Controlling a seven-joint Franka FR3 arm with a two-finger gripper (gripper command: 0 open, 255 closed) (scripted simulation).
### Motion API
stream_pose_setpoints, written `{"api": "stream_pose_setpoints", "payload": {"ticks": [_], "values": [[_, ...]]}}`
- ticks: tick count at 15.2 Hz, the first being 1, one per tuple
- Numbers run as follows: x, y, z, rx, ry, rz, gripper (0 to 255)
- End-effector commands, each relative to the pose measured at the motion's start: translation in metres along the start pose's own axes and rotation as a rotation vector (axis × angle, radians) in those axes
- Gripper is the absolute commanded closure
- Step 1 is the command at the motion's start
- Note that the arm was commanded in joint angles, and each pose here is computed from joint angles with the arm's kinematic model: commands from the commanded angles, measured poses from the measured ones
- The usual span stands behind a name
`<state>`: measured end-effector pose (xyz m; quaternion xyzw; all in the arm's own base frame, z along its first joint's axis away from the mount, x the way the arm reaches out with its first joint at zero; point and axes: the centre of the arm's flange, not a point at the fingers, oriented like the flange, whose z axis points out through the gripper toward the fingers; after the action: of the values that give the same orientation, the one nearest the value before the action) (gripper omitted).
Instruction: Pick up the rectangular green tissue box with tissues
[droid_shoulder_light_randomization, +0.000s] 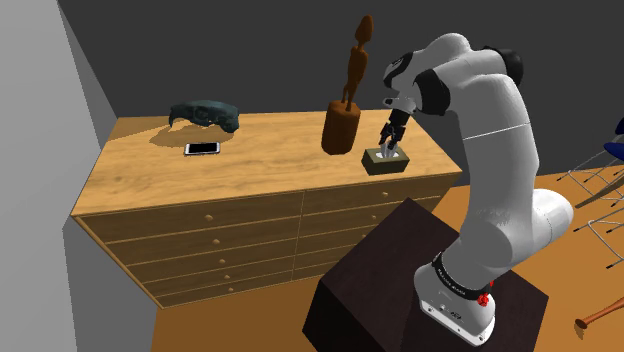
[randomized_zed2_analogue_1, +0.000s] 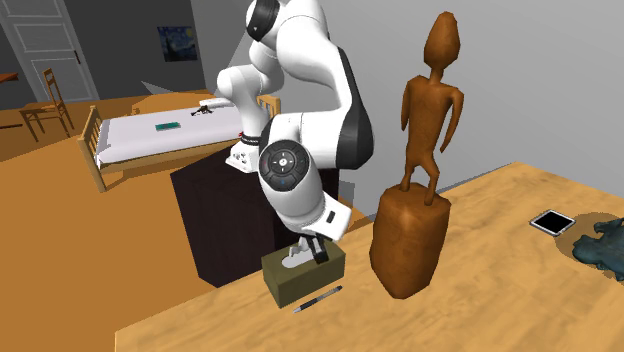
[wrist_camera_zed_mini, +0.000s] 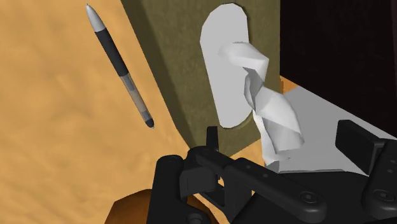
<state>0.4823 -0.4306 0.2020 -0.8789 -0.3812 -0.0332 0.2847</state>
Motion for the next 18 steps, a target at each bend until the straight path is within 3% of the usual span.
{"api": "stream_pose_setpoints", "payload": {"ticks": [1,2,11,18], "values": [[0.0,0.002,0.003,0.0,0.0,0.0,0],[0.0,0.002,0.004,0.0,0.0,0.0,255],[0.0,0.002,0.003,0.0,0.0,0.0,255],[0.01,-0.015,-0.027,0.0,0.0,0.0,255]]}}
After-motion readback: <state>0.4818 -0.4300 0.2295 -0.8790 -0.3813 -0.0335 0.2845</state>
